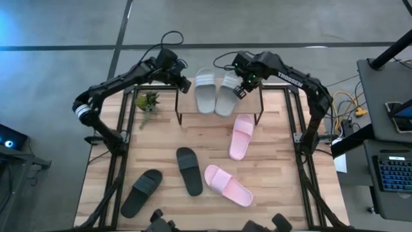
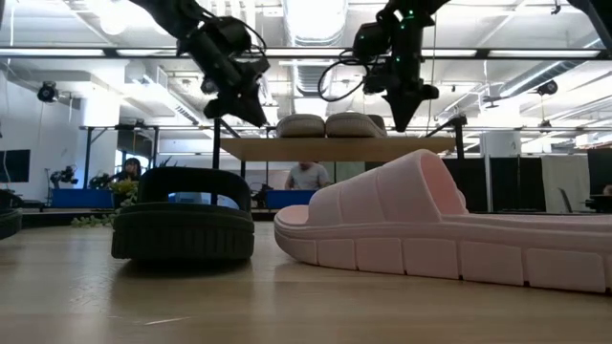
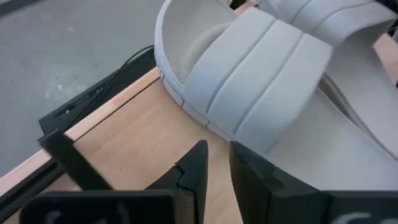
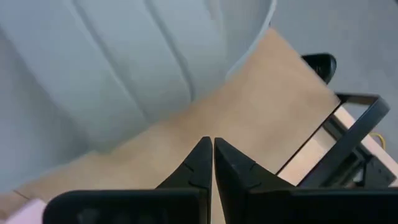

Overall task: Pick and place slides into the shelf
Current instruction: Put the gray slide on the shelf

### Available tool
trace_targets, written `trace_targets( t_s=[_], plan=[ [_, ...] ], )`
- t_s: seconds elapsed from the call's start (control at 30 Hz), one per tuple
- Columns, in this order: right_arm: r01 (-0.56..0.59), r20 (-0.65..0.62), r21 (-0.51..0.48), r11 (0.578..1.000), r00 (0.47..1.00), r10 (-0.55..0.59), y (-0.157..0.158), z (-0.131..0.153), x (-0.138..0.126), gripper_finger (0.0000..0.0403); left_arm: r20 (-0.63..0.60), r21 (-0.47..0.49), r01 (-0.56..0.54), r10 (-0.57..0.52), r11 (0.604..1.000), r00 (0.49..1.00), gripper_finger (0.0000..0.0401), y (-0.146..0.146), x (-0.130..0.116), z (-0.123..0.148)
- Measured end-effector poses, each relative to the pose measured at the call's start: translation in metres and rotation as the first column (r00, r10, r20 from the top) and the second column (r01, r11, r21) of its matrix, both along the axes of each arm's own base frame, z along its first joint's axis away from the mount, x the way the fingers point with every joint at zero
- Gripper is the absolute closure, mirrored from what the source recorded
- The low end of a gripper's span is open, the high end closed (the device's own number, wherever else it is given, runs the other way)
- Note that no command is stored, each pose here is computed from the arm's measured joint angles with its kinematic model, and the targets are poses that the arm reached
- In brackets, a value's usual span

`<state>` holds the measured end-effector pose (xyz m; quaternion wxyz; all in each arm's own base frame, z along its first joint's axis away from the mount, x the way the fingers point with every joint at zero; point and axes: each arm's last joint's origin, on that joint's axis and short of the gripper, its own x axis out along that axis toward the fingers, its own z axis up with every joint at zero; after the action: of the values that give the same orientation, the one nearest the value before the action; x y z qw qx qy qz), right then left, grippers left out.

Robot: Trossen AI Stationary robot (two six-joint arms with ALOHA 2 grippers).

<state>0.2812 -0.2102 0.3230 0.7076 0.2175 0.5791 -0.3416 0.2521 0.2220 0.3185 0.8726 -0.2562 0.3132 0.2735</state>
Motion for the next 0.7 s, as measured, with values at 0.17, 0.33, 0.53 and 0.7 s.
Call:
trace_targets(
  t_s=[0.17, 0.33, 0.53, 0.7],
  plan=[
    [-0.029, 0.031, -0.028, 0.999, 0.999, 0.029, -0.006, 0.000, 0.001, 0.0394, -0.009, 0.008, 0.013, -0.013, 1.000, 1.000, 0.0350, 0.004, 0.004, -0.002],
    [-0.059, 0.050, 0.002, 0.998, 0.997, 0.059, -0.013, -0.009, 0.007, 0.0394, -0.007, 0.010, 0.013, -0.013, 1.000, 1.000, 0.0350, 0.005, 0.006, -0.003],
    [-0.089, 0.047, 0.006, 0.996, 0.995, 0.088, -0.020, -0.024, 0.018, 0.0394, -0.005, 0.011, 0.013, -0.013, 1.000, 1.000, 0.0350, 0.005, 0.006, -0.004],
    [-0.088, 0.096, -0.038, 0.995, 0.991, 0.091, -0.023, -0.019, 0.022, 0.0394, -0.003, 0.009, 0.010, -0.010, 1.000, 1.000, 0.0350, 0.005, 0.006, -0.004]
  ],
)
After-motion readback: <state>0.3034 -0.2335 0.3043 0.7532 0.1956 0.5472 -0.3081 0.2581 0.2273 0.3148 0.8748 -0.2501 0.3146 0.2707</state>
